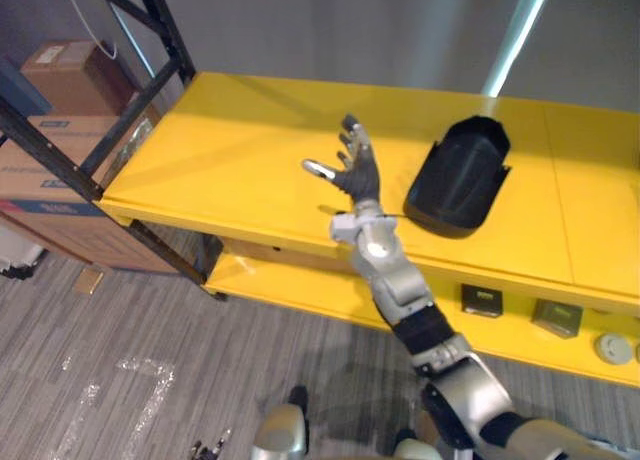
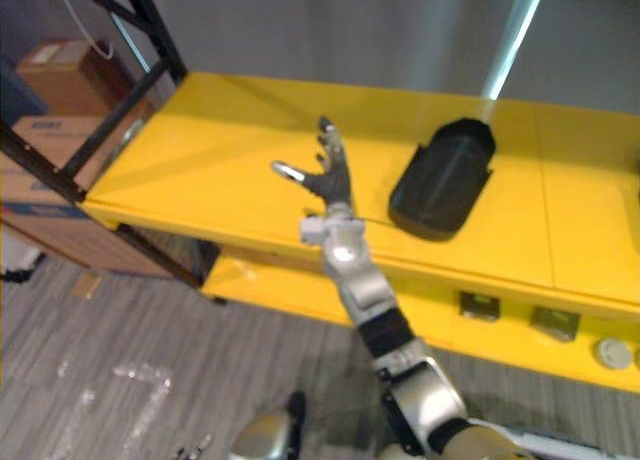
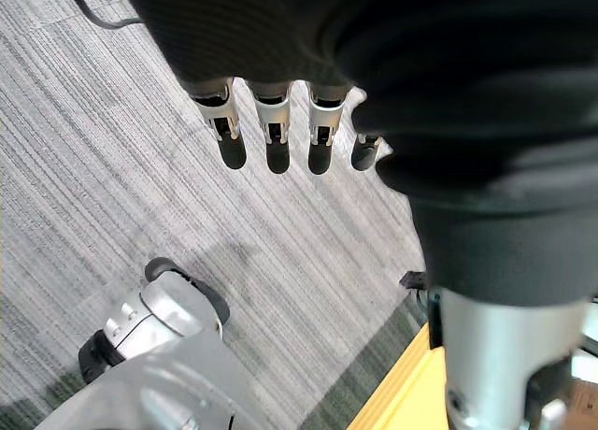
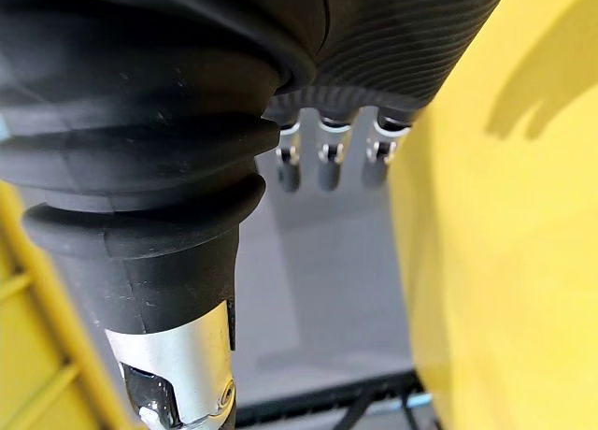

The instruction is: Walk over and take plastic housings, then place them on the shelf

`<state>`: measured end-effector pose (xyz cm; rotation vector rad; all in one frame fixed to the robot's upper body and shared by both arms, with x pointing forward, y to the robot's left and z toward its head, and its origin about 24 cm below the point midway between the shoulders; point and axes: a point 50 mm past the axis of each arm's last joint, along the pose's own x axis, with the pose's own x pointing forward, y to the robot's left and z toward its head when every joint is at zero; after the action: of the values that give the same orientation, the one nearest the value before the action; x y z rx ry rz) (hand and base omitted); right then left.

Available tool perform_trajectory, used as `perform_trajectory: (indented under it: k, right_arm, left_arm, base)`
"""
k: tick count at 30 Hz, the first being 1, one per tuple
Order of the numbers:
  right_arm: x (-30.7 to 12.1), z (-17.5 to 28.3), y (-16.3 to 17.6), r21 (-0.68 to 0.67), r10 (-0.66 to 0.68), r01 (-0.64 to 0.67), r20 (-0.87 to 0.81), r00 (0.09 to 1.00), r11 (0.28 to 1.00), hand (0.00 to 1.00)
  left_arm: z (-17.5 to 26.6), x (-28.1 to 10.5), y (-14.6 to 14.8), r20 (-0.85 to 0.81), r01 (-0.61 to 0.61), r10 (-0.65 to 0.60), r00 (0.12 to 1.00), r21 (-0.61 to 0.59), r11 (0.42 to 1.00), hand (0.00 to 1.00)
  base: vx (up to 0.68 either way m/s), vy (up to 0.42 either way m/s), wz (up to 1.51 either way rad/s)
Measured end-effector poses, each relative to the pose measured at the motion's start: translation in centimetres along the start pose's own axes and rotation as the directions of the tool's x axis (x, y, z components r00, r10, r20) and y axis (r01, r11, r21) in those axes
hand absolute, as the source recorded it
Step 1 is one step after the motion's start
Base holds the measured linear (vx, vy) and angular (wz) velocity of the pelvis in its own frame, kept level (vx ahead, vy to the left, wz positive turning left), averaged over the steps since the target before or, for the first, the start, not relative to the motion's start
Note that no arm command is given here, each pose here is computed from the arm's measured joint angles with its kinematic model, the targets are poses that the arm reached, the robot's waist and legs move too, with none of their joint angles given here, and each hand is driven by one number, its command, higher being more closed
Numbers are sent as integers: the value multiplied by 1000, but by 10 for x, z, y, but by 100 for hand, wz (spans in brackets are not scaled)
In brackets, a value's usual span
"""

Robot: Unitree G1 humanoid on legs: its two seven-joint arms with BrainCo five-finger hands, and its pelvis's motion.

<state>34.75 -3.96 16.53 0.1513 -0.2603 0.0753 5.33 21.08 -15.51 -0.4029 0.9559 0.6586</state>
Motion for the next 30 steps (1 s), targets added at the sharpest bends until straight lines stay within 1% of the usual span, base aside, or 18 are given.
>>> perform_trajectory:
  k: [3, 6, 8, 13, 21, 26, 28, 30]
  right_arm:
    - [1, -2, -4, -1, -22, 22, -16, 1000, 1000, 0]
    - [4, -4, -14, -8, -100, 100, -48, 994, 995, 0]
    - [6, -10, -26, -23, -181, 180, -94, 979, 983, 0]
    - [8, -14, -46, -41, -273, 270, -111, 956, 962, 0]
    - [10, -12, -60, -39, -319, 316, -107, 942, 948, 0]
    - [11, -13, -77, -47, -363, 359, -121, 924, 932, 0]
    - [11, -17, -89, -69, -385, 379, -133, 913, 923, 0]
    - [11, -16, -93, -66, -390, 384, -132, 911, 921, 0]
  left_arm:
    - [0, 0, -1, 0, 2, -2, 1000, 1, 1000, 0]
    - [-2, 0, -5, -20, 25, -25, 999, 19, 1000, 0]
    - [-4, 0, -10, -35, 55, -54, 998, 36, 998, 0]
    - [-5, 0, -15, -45, 82, -79, 996, 56, 995, 0]
    - [-7, -1, -22, -54, 120, -116, 992, 85, 989, 0]
    - [-8, -1, -24, -57, 130, -125, 991, 92, 987, 0]
    - [-9, -1, -25, -60, 142, -137, 989, 97, 985, 0]
    - [-9, -1, -25, -61, 148, -142, 988, 97, 984, 0]
  base:
    - [0, 0, 0]
    - [0, 0, 0]
    - [0, 0, 0]
    - [0, 0, 0]
    - [-1, -1, 0]
    - [0, 0, 0]
    - [0, 0, 0]
    - [-14, 2, -2]
